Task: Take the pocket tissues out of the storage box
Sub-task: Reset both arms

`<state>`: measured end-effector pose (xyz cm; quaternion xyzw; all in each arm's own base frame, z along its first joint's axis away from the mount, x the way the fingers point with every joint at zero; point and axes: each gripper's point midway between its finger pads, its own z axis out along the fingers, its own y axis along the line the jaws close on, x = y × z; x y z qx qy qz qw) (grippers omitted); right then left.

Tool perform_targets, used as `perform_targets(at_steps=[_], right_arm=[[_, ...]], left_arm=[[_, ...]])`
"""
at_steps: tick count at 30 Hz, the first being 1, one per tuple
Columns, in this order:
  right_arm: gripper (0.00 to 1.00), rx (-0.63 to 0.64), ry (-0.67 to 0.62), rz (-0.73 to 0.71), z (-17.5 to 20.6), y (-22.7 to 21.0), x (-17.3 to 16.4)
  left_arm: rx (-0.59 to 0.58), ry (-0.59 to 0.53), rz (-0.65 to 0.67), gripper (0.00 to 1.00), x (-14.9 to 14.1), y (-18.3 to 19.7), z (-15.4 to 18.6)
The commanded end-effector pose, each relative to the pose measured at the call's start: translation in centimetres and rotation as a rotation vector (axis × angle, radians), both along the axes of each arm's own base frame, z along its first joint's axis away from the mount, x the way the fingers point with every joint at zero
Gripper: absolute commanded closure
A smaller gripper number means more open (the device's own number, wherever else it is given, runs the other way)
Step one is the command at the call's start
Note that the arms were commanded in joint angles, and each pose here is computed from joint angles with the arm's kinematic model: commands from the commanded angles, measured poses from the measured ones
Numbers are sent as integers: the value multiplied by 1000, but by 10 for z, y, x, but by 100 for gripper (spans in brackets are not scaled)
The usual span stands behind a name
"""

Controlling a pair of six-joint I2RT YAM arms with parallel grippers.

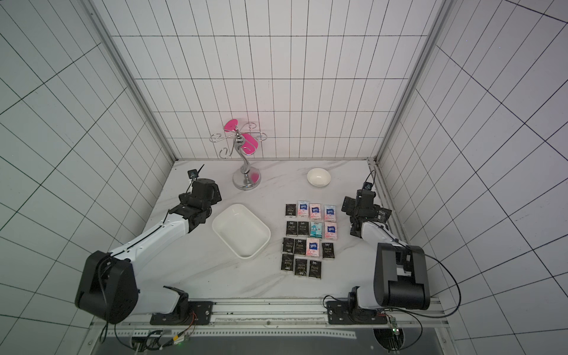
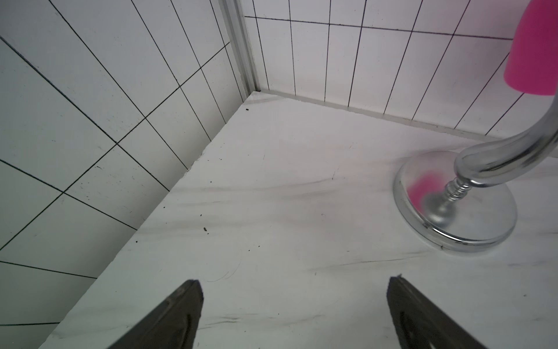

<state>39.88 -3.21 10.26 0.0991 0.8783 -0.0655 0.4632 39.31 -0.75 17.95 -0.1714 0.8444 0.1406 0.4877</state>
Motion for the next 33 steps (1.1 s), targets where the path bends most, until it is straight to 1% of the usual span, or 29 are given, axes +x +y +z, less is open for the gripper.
perform_targets(at_steps=[1,2,3,5,6,8,9,11,13,15,18,19,21,23,24,26,27,28,30,33], right_arm=[[1,-50,-111,-46,4,-14,5],[1,-54,-116,-39,5,-13,3],[1,-63,-158,-49,10,-15,3],[1,-54,-177,-60,8,-17,0],[1,-56,-207,-60,6,-17,-2],[1,-59,-259,-64,0,-18,-6],[1,-61,-247,-68,-2,-19,-6],[1,-57,-237,-64,-2,-17,-7],[1,-58,-241,-48,-4,-15,-6],[1,-62,-251,-48,-5,-15,-6],[1,-62,-248,-47,-5,-15,-7],[1,-61,-249,-47,-5,-15,-6],[1,-61,-249,-47,-5,-15,-7],[1,-61,-249,-46,-5,-14,-7],[1,-61,-249,-48,-5,-15,-7],[1,-61,-249,-47,-5,-14,-7],[1,-62,-249,-48,-5,-15,-7],[1,-61,-249,-48,-5,-15,-7],[1,-62,-249,-47,-5,-15,-7],[1,-61,-249,-48,-5,-15,-7]], left_arm=[[26,-60,15,2,11,18,-2],[20,-49,20,1,12,25,-10],[16,-30,12,2,13,29,-18],[36,2,26,2,15,39,-37],[46,8,30,2,15,42,-45],[56,-25,29,2,14,47,-55],[47,-47,12,2,13,46,-61],[42,-118,-5,1,16,46,-54],[29,-128,-57,2,21,39,-52],[54,-126,-77,2,25,39,-51],[69,-198,-125,2,23,35,-52],[67,-221,-122,2,23,37,-51],[20,-232,-113,1,23,46,-53],[-45,-224,-147,2,20,48,-61],[-56,-244,-169,2,18,47,-65],[-31,-312,-189,1,18,45,-62],[-30,-320,-190,2,18,45,-61],[-38,-304,-188,1,19,45,-61],[-58,-246,-179,2,19,46,-66],[-52,-265,-183,2,19,46,-64]])
